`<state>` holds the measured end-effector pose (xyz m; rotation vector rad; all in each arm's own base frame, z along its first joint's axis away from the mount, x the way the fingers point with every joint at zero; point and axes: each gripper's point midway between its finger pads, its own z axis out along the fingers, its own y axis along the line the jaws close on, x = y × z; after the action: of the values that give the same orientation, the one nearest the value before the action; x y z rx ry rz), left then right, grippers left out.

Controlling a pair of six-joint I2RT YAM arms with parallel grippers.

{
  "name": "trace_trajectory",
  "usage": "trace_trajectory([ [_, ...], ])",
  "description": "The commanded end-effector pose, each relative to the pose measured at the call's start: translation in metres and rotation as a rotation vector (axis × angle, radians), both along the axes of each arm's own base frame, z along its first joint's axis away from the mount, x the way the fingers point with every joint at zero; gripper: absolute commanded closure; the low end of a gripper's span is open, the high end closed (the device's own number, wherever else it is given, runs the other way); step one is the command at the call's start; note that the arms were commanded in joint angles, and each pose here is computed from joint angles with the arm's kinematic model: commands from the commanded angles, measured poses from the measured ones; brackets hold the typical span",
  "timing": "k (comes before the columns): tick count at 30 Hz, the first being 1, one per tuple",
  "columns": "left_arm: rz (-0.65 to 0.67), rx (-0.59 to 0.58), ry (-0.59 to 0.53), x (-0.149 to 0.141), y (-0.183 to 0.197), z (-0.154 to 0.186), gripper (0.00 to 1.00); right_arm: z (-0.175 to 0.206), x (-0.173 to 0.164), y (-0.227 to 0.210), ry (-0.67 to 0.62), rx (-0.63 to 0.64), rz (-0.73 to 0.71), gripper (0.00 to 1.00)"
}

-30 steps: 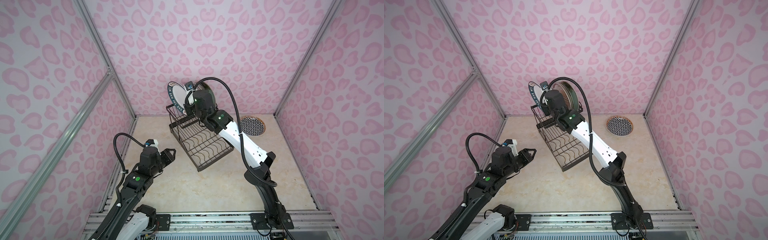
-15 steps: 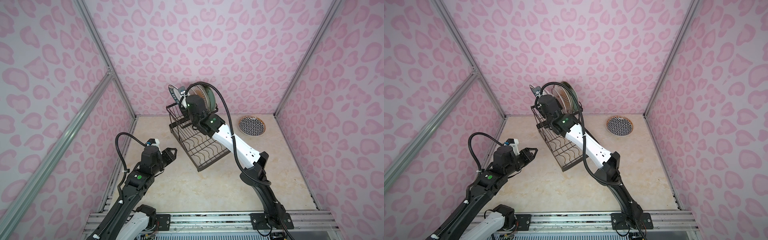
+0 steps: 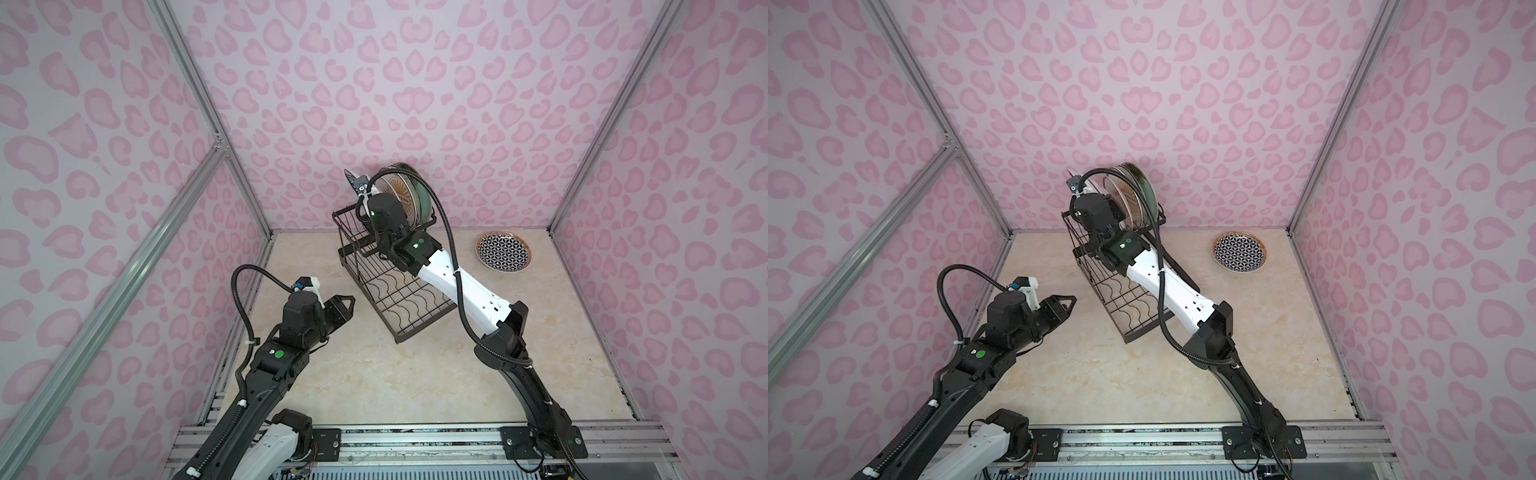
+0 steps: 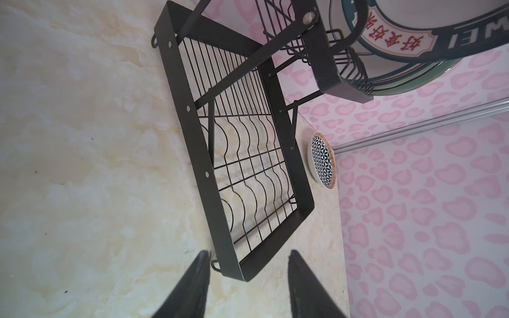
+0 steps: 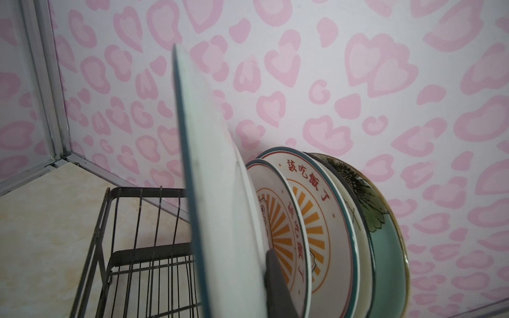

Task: Load plates into a dish rack
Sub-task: Place the plate on the dish rack.

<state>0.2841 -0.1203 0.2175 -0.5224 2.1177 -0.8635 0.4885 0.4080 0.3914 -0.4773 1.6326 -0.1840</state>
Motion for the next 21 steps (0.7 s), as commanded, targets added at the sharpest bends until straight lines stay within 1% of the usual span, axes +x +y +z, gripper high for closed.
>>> trace_trajectory([
  [1,-0.003,-0.005,-0.021,0.002,-0.001,0.004,0.52,0.009,0.004,-0.002,-0.045,0.032,-0.029,1.00],
  [9,-0.002,-0.006,-0.019,0.002,-0.001,0.003,0.52,-0.001,0.012,-0.007,-0.017,0.021,-0.031,1.00],
  [21,0.002,-0.004,-0.019,0.002,0.000,0.002,0.52,-0.018,0.017,-0.007,0.010,-0.037,-0.008,1.00],
])
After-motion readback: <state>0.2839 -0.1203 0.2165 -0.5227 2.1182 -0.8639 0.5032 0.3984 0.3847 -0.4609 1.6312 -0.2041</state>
